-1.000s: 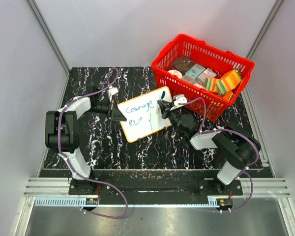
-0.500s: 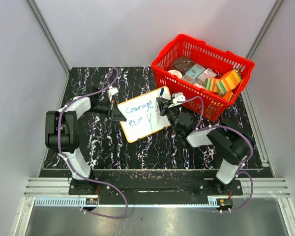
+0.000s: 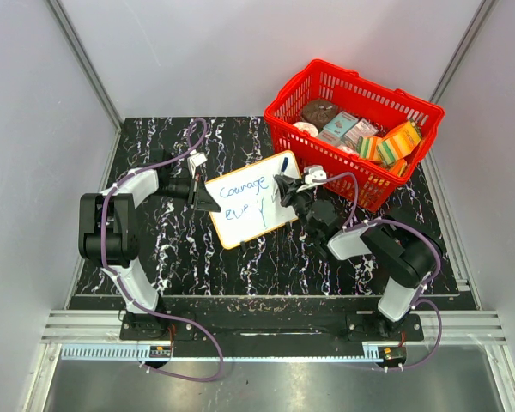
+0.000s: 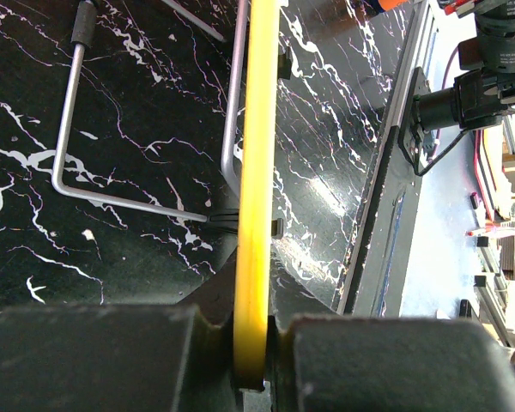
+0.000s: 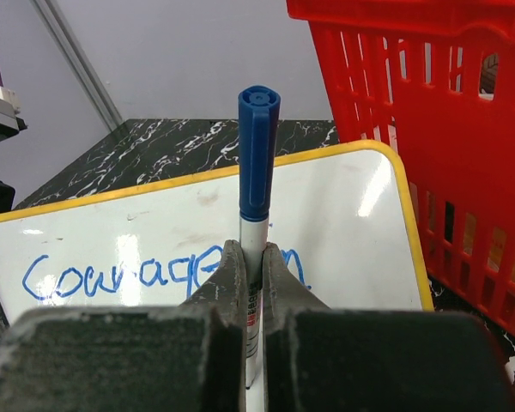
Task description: Write a sentence on the whiteboard
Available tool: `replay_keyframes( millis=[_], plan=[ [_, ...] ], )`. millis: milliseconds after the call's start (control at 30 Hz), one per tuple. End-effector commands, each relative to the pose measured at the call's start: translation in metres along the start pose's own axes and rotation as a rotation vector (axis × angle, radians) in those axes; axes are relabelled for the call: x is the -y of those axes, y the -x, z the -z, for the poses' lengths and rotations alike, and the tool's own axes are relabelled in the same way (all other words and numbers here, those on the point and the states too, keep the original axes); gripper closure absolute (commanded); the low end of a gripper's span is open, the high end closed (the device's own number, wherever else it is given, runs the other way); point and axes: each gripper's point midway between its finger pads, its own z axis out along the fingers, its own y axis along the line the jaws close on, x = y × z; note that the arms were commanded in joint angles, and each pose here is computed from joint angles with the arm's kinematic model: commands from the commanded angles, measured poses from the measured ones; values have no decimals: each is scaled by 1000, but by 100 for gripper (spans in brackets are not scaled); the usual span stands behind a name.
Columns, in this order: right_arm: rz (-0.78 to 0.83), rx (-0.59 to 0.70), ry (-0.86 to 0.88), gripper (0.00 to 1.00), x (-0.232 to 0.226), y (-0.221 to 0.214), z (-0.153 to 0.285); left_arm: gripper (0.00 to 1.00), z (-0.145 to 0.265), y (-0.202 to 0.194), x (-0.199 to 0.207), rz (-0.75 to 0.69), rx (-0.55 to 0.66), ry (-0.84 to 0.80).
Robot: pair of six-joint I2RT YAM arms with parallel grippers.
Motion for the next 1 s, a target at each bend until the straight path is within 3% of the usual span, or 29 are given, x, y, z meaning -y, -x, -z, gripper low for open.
replay_keyframes(
  millis=[0,967],
  plan=[
    [-73,167,5,100,-4,37,2,100,7,-6,-28,-108,-77,168],
    [-24,242,-36,100,-3,65,-17,100,7,-6,-28,-110,-78,170]
  ],
)
